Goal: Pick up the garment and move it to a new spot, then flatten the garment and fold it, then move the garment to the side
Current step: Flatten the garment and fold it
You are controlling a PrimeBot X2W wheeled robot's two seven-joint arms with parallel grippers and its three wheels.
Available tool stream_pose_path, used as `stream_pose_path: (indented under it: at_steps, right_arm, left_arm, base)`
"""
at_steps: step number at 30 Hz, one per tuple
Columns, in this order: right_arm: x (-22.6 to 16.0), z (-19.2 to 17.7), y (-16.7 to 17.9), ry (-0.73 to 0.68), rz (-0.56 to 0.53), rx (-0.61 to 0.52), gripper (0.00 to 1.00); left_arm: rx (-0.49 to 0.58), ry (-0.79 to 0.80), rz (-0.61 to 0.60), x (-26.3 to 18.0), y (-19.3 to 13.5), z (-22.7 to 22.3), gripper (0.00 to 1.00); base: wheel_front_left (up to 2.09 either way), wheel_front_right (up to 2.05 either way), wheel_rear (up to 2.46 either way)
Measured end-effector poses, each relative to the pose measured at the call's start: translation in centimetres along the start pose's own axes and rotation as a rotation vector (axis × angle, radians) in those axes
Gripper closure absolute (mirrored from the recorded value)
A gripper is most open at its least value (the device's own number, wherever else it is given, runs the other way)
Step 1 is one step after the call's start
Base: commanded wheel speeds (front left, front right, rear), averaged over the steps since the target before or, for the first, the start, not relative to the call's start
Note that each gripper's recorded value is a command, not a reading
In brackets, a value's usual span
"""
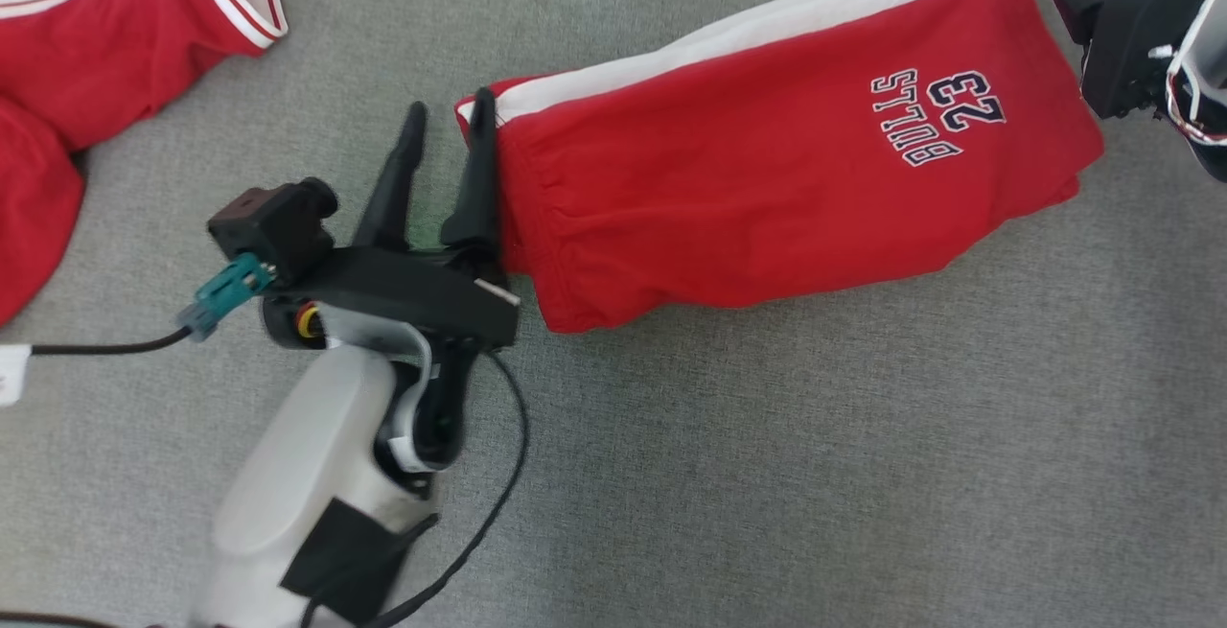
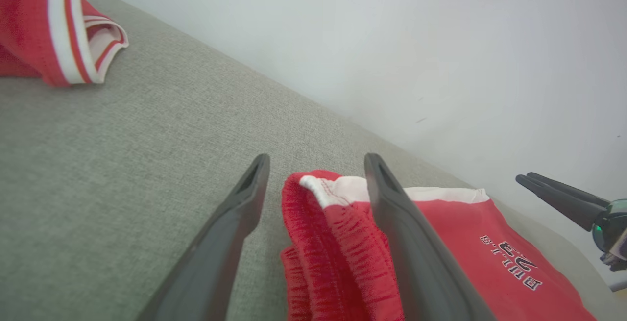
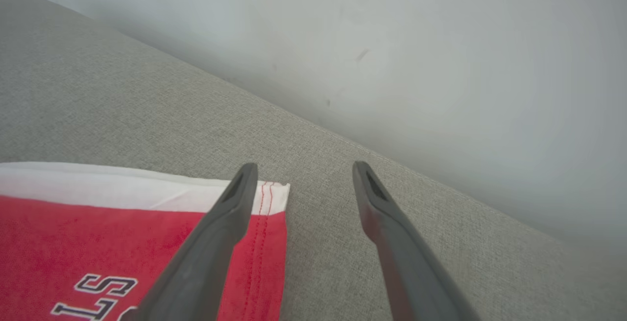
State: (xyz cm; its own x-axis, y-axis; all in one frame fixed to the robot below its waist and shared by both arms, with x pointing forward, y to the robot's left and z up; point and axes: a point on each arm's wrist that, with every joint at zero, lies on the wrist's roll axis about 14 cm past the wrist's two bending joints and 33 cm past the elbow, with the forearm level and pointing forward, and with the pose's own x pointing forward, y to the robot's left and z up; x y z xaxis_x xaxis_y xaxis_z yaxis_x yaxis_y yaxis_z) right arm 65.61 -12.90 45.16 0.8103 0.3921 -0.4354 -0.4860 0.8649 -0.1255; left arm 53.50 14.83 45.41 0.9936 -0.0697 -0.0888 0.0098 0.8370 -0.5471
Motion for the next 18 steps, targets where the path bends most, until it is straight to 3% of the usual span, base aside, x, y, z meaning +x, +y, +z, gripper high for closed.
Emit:
stream_pose_path:
  at_steps: [7,12,18]
  right_arm:
    - [-1.9,0.0,-0.2,0.119,-0.009,0.12,0.0]
    - [-3.9,-2.0,-1.5,0.26,-0.053,0.217,0.0]
    - [-3.7,-4.8,-0.8,0.361,-0.073,0.297,0.0]
  left_arm:
    - [0.131,-0.064,-0.058,-2.6,0.7,3.0,0.0]
    - [0.247,-0.097,-0.094,-5.6,0.7,4.3,0.0]
    - [0.27,-0.085,-0.062,-9.3,1.7,3.5,0.0]
  base:
    - [0.0,0.0,0.0]
    - [0.0,0.0,0.0]
    - [0.0,0.0,0.0]
